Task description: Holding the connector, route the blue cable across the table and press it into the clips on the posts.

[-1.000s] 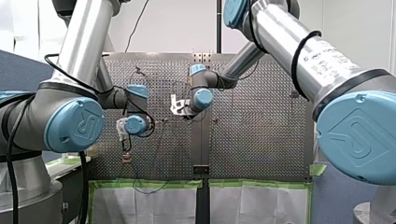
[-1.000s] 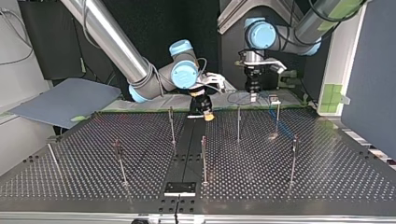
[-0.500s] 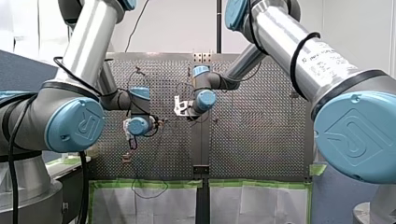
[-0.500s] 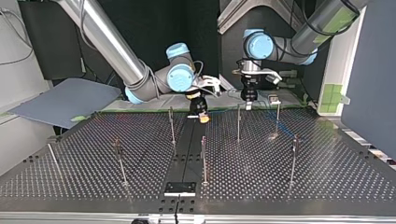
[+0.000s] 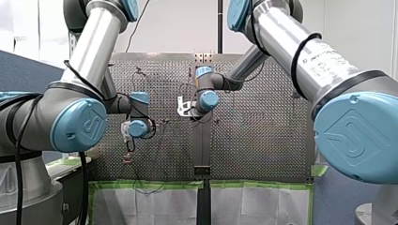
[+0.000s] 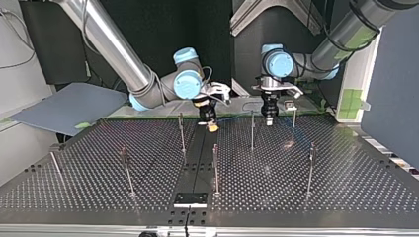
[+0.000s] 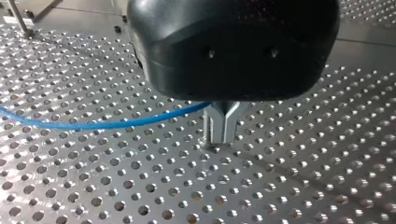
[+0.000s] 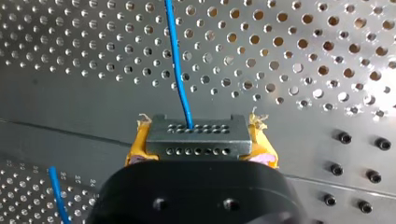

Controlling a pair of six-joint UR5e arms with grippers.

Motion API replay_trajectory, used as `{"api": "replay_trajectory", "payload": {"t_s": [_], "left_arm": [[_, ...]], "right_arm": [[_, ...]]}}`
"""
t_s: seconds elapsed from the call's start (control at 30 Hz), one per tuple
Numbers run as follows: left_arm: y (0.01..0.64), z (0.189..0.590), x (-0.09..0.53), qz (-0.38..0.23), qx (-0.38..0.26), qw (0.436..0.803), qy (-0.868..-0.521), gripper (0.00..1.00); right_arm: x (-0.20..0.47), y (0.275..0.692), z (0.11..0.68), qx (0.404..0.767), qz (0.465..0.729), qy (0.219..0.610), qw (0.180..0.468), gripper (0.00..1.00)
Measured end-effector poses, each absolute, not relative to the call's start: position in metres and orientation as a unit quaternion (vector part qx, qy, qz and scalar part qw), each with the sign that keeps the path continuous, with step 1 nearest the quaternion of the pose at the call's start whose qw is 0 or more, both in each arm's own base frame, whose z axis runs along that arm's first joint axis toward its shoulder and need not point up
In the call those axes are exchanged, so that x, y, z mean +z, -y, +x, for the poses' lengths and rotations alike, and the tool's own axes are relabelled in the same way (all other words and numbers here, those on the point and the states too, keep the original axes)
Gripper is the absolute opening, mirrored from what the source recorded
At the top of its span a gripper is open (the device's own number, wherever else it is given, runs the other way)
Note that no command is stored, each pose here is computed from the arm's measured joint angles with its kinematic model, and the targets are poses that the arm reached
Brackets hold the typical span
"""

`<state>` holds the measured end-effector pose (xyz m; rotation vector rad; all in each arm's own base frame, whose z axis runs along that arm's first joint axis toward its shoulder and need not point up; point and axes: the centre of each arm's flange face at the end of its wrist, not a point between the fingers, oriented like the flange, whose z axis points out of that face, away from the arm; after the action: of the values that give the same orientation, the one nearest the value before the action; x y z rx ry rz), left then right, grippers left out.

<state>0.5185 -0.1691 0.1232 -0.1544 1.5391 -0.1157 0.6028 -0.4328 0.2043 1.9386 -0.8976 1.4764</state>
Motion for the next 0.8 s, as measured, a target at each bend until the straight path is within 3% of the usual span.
{"api": "replay_trajectory", "payload": {"t_s": [0.4, 0.77, 0.8], "left_arm": [[0.157, 0.552, 0.146, -0.068, -0.044, 0.721, -0.688, 0.02], [0.146, 0.557, 0.147, -0.068, -0.037, 0.716, -0.693, 0.02], [0.146, 0.557, 0.147, -0.067, -0.038, 0.716, -0.694, 0.09]], "right_arm": [[0.205, 0.449, 0.592, 0.546, 0.713, 0.341, 0.277, 0.0], [0.206, 0.458, 0.586, 0.547, 0.709, 0.345, 0.282, 0.0], [0.207, 0.458, 0.586, 0.547, 0.708, 0.345, 0.282, 0.0]]}}
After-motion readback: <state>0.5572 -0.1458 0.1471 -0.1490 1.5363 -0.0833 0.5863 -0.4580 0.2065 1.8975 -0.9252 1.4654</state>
